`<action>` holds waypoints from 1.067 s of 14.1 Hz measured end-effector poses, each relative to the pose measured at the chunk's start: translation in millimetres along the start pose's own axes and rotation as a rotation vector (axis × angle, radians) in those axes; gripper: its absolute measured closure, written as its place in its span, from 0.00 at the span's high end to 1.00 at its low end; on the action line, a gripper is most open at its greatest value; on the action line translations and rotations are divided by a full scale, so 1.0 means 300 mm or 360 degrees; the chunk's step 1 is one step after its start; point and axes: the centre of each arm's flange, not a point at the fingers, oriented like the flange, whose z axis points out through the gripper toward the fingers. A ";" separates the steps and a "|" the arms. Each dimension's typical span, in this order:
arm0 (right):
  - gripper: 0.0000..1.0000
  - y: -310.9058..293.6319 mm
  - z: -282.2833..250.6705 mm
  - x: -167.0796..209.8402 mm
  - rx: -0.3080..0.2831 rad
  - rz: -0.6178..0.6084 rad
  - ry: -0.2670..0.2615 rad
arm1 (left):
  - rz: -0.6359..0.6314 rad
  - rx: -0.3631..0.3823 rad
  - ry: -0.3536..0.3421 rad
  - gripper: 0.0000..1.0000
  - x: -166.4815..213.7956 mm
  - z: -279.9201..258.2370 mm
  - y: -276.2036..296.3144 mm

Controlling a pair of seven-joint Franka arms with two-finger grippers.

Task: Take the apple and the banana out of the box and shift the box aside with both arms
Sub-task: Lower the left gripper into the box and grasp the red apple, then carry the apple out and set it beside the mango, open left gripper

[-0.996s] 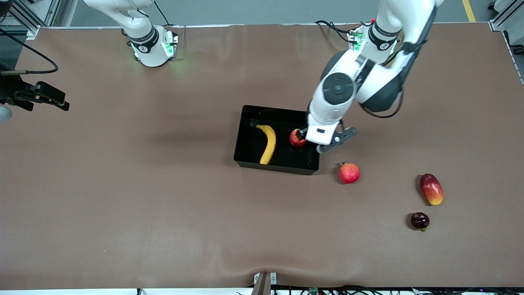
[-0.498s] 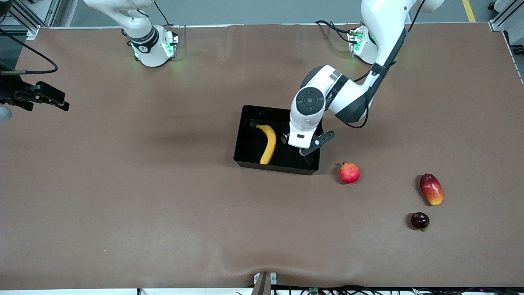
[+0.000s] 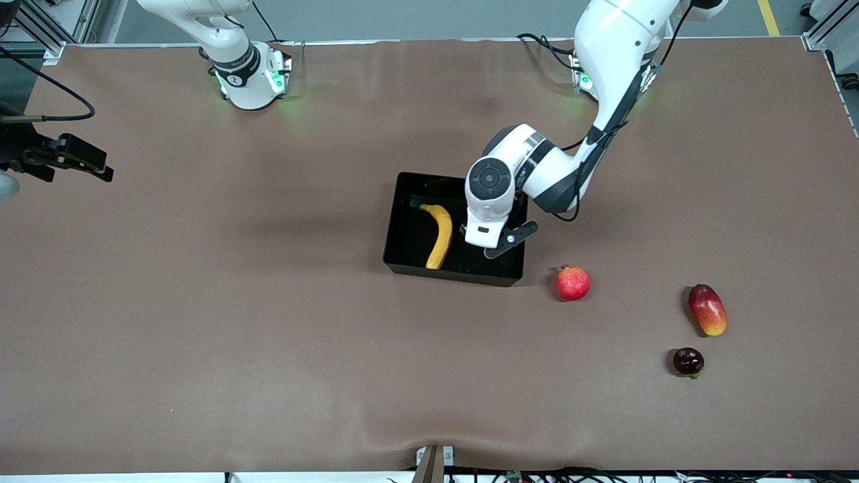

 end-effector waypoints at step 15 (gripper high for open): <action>1.00 -0.011 -0.004 0.005 0.0001 -0.0010 0.0023 | 0.0008 0.0003 0.0090 0.77 0.100 -0.281 0.010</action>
